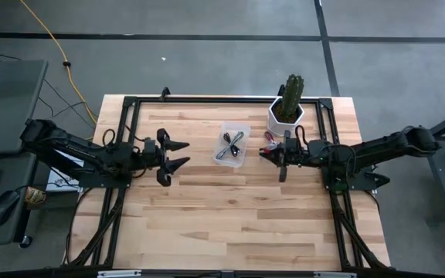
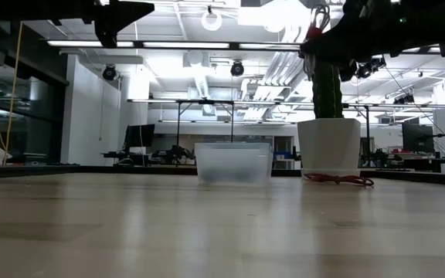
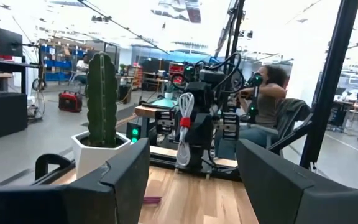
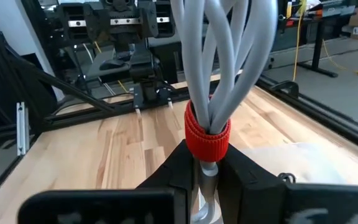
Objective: Pick and place USB-C Cables
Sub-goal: Put the white charger cable into the transparent bin
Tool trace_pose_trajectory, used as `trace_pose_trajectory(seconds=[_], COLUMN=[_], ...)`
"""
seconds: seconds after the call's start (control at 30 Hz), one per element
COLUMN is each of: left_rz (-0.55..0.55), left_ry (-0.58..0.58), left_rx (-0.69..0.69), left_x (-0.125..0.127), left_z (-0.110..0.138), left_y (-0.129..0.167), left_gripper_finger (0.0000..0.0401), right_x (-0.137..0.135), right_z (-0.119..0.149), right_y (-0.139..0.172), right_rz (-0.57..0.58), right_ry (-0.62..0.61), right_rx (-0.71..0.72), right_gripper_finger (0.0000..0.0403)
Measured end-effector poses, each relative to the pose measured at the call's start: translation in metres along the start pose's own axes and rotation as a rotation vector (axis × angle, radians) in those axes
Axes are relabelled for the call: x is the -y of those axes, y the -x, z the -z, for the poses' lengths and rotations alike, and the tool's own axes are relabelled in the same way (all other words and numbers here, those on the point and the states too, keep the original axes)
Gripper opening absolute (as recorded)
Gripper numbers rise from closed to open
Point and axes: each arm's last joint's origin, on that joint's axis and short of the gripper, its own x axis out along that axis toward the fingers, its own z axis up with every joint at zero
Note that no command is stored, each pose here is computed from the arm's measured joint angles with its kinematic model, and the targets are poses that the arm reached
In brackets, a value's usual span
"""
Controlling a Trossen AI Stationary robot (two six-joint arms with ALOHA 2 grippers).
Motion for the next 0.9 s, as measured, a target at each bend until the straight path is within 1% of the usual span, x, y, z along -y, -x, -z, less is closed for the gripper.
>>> trace_pose_trajectory(seconds=[0.07, 0.23, 0.37, 0.5, 0.6, 0.73, 0.9], left_rz=[-0.004, -0.019, -0.033, -0.034, -0.034, -0.034, -0.034], left_ry=[-0.001, 0.004, 0.007, 0.008, 0.008, 0.005, 0.004], left_rx=[0.001, 0.012, 0.019, 0.019, 0.017, 0.014, 0.012], left_x=[0.0, -0.001, -0.001, -0.001, -0.001, -0.001, -0.001], left_z=[0.0, -0.001, -0.002, -0.002, -0.002, -0.001, -0.001], left_y=[0.0, 0.0, 0.0, 0.0, 0.0, 0.0, 0.0], left_gripper_finger=[0.0221, 0.0221, 0.0221, 0.0221, 0.0221, 0.0221, 0.0221], right_x=[0.0, -0.001, -0.007, -0.008, 0.002, 0.025, 0.051], right_z=[0.001, 0.001, -0.007, -0.011, -0.007, 0.005, 0.022], right_y=[-0.002, -0.015, -0.039, -0.072, -0.097, -0.122, -0.136], right_rz=[0.003, 0.093, 0.138, 0.257, 0.364, 0.467, 0.478], right_ry=[-0.016, -0.037, -0.018, 0.02, 0.016, -0.022, -0.109], right_rx=[-0.002, -0.009, -0.061, -0.171, -0.272, -0.373, -0.442], right_gripper_finger=[0.0026, 0.0026, 0.0026, 0.0026, 0.0026, 0.0026, 0.0026])
